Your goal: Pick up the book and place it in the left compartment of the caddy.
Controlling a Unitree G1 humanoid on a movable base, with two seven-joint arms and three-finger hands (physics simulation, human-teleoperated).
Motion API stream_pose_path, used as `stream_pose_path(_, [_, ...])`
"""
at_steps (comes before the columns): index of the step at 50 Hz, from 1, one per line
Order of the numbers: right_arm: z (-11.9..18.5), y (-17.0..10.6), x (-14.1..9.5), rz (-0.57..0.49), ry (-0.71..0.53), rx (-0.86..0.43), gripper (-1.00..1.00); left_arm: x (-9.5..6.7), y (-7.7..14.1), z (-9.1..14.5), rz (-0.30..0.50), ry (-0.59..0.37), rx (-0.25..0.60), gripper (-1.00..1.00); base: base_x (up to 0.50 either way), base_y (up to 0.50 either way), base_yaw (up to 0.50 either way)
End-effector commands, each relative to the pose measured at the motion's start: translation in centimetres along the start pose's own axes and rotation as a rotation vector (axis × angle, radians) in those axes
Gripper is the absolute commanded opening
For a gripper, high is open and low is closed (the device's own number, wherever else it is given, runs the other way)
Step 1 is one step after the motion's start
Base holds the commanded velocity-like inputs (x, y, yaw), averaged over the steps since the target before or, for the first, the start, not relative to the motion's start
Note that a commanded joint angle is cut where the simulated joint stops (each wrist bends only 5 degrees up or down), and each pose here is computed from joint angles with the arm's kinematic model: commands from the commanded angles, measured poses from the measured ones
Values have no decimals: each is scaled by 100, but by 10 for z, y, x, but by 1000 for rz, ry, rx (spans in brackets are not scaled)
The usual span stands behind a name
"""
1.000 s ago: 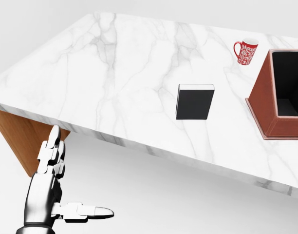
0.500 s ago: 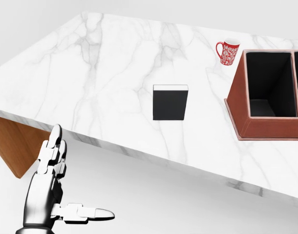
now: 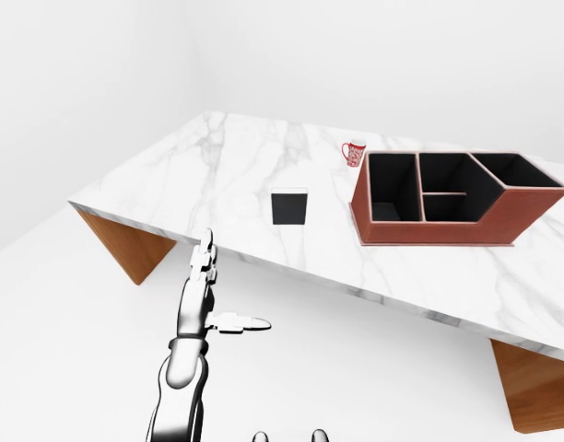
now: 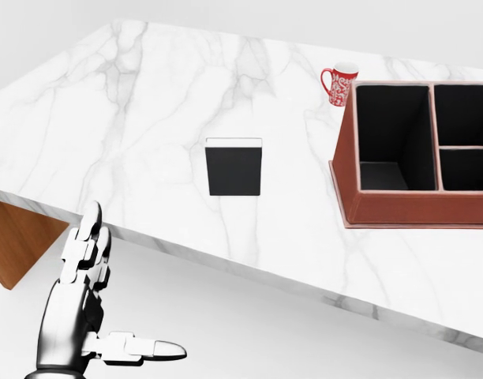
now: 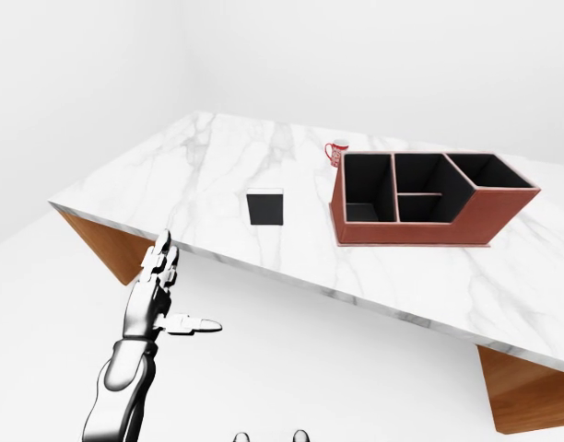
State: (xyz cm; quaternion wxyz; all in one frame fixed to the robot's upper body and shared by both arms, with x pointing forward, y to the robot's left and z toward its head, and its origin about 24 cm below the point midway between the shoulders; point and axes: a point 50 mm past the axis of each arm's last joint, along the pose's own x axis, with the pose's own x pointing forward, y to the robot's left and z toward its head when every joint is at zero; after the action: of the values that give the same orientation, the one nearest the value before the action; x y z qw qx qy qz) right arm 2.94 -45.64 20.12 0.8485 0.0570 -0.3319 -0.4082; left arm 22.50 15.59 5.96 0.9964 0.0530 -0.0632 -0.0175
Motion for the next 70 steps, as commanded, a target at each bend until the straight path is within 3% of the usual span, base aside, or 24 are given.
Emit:
stream_pose_path(1, [-1, 0, 1, -5, 6, -3, 100, 0, 1, -1, 0, 3, -10, 100, 10, -24, 0])
stream_pose_path(70, [-3, 0, 1, -6, 12, -1, 100, 0, 1, 1, 2, -4, 3, 100, 10, -24, 0])
